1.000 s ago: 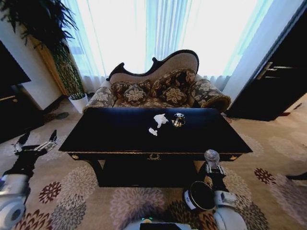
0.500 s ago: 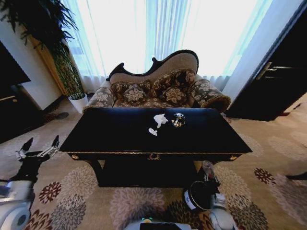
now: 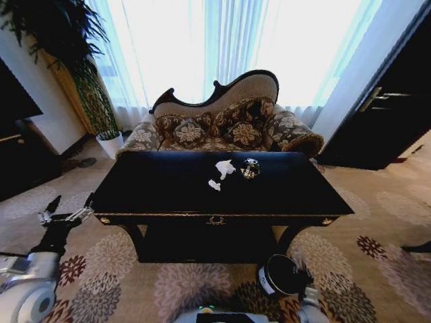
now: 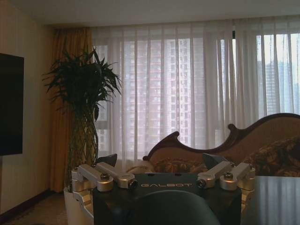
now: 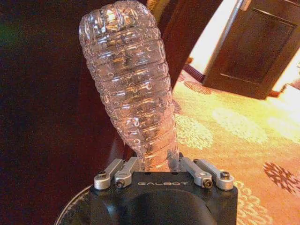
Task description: Move to the front of the table and place the trash on the table into the trash bin.
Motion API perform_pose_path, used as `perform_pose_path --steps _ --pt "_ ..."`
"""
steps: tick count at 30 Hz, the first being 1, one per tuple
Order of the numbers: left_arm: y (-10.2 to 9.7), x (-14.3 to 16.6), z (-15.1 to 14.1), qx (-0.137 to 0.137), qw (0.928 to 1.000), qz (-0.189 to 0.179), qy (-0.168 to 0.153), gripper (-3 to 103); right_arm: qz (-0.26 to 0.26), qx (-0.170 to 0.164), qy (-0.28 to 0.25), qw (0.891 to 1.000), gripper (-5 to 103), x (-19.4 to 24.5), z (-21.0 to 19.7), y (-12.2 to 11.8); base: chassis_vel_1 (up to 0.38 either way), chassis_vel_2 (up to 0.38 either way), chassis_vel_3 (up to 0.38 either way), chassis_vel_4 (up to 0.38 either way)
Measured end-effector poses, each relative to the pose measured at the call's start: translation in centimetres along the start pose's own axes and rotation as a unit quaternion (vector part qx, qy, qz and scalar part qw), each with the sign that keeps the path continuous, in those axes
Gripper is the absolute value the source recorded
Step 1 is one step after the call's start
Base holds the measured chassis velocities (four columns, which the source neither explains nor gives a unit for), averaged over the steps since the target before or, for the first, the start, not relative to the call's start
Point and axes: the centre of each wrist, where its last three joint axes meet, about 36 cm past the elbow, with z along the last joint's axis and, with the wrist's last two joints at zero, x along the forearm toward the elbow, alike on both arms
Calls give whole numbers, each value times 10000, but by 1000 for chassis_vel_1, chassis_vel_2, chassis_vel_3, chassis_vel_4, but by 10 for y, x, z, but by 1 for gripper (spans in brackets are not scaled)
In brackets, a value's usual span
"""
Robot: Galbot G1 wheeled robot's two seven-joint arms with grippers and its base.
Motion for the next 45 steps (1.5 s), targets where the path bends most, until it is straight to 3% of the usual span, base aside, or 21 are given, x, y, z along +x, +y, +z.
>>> perform_pose_path --steps 7,16,18,20,22,23,26,29,31,33,35,38,45 --pt "-4 -2 2 34 10000 79 4 100 -345 291 -153 9989 25 -11 27 -4 0 0 0 0" --pt "-10 -3 -1 58 9999 155 -38 100 -405 292 -14 9988 22 -11 35 8 0 0 0 0" --pt "-10 -3 -2 54 9998 173 -42 100 -387 287 3 9988 26 -11 36 8 0 0 0 0" --pt "-11 -4 -3 49 9998 188 -53 100 -351 257 2 9991 37 -13 35 6 0 0 0 0" --pt "-11 -4 -3 47 9998 192 -57 100 -333 235 1 9992 37 -14 34 6 0 0 0 0" --pt "-11 -5 -3 47 9998 202 -51 100 -334 204 3 9992 47 -15 34 5 0 0 0 0" --pt "-12 -4 -2 52 9998 205 -44 100 -353 192 17 9992 53 -13 35 6 0 0 0 0" --pt "-12 -3 -2 68 9998 193 -37 100 -377 171 29 9991 70 -9 37 9 0 0 0 0" --pt "-12 -3 -2 72 9998 192 -38 100 -380 171 32 9991 70 -9 37 10 0 0 0 0" --pt "-13 -3 -4 98 9997 202 -49 100 -388 168 36 9991 85 -8 38 10 0 0 0 0" --pt "-14 -3 -6 109 9997 217 -55 100 -392 162 26 9991 85 -7 37 11 0 0 0 0" --pt "-25 -1 -21 156 9994 317 -43 100 -418 143 9 9990 99 -3 37 14 0 0 0 0" --pt "-37 10 -53 -15 9992 404 -21 100 -398 18 5 9992 100 11 38 16 0 0 0 0"
